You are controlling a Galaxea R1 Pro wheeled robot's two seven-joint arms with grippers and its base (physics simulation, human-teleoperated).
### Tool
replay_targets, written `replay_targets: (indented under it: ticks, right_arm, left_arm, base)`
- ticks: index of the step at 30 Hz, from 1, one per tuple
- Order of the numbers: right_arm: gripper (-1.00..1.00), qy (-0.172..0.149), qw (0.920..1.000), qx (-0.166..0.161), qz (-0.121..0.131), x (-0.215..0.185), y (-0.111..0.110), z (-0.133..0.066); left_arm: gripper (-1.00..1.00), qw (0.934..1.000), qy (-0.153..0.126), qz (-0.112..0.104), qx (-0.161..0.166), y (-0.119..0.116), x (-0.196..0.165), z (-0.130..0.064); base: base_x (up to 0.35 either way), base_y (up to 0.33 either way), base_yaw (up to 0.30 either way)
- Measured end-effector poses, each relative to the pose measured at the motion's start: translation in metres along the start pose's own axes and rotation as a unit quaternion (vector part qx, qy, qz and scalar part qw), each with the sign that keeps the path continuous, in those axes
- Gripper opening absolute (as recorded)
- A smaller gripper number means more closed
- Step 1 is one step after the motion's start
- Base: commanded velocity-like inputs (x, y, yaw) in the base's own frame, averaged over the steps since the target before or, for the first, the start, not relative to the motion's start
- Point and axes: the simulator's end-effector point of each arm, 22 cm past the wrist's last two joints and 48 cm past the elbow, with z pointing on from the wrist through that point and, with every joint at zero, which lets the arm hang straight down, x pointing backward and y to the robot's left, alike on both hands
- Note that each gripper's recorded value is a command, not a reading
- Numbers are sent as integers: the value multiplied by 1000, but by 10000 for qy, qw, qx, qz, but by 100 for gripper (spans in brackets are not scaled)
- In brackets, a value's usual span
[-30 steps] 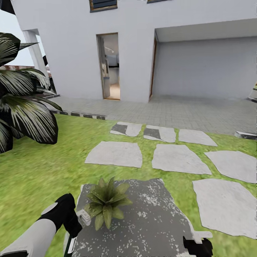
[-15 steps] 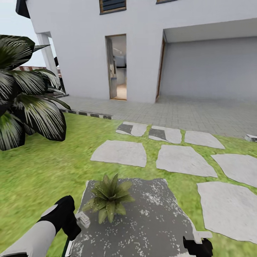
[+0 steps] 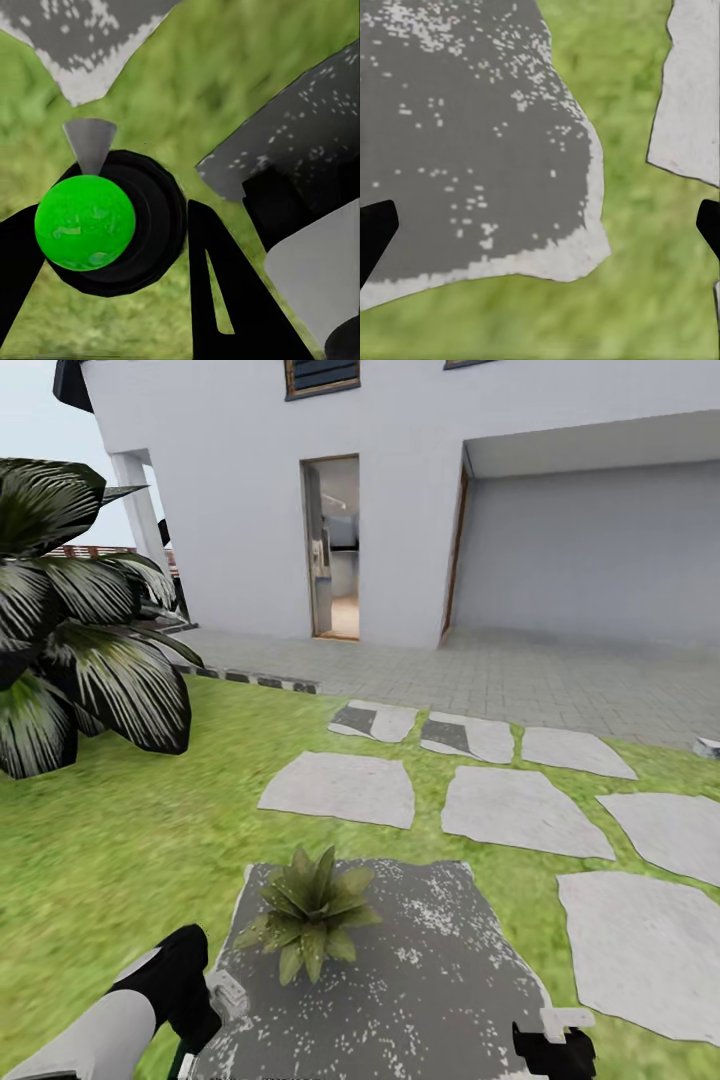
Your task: Pick up the pesticide atomizer in the garden and spray insectifuge to fully cover both potted plants in the garden.
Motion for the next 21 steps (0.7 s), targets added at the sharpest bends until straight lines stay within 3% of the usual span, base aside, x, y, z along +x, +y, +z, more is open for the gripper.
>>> replay_targets:
  ticks: [6, 15, 21]
  right_arm:
    - [100, 9, 10000, 0, 3, 1, 0, 0]
    - [100, 11, 10000, 1, 3, 1, 0, 0]
    - [100, 13, 10000, -4, 1, 1, 0, 0]
  left_arm:
    - [-100, 9995, -233, -120, 158, -9, -13, -2]
    - [-100, 9995, -214, -141, 194, -10, -11, 0]
    - [-100, 9997, -162, -166, -89, 3, -6, 3]
  base:
    - [86, -48, 171]
    - [113, -223, 10]
    - [2, -123, 221]
